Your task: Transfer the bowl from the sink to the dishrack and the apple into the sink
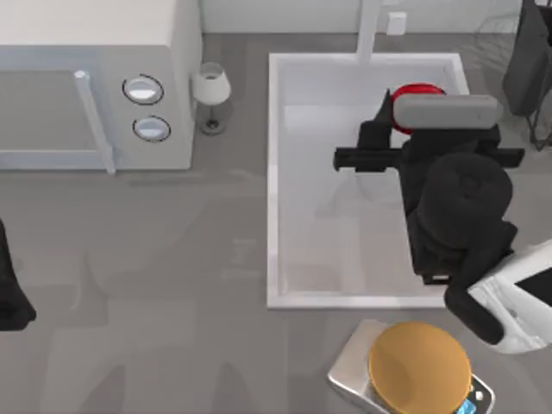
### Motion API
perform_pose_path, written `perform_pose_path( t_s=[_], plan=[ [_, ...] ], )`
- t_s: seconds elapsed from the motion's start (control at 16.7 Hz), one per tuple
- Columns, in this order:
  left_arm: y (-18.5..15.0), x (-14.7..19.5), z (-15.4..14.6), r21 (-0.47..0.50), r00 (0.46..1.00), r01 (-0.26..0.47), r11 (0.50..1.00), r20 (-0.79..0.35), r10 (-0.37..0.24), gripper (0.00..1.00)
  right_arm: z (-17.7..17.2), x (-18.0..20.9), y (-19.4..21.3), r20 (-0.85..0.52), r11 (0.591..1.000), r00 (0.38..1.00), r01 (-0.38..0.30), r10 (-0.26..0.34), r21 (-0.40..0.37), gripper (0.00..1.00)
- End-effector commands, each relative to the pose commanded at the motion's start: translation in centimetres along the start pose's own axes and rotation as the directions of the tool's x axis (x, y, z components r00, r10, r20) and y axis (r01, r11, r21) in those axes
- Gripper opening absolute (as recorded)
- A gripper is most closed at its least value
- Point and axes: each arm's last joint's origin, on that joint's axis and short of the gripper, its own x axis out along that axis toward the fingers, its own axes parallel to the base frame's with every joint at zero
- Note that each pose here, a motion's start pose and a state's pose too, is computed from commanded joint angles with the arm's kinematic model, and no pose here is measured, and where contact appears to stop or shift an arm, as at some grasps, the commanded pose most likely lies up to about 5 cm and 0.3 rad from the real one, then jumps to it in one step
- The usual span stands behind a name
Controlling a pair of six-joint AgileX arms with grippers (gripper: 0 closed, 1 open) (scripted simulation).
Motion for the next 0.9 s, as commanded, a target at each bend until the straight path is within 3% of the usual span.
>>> perform_pose_path(
  t_s=[0.36,0.72,0.9],
  plan=[
    [0.0,0.0,0.0,0.000,1.000,0.000,1.000,0.000,0.000,1.00,-6.5,-0.9,-0.9,0.000,1.000,1.000,0.003,-0.003,-0.001,0.00],
    [0.0,0.0,0.0,0.000,1.000,0.000,1.000,0.000,0.000,1.00,-7.6,-1.2,-1.2,-0.006,1.000,1.000,0.003,-0.003,-0.006,0.00],
    [0.0,0.0,0.0,0.000,1.000,0.000,1.000,0.000,0.000,1.00,-7.6,-1.2,-1.2,-0.006,1.000,1.000,0.003,-0.003,-0.006,0.23]
  ],
)
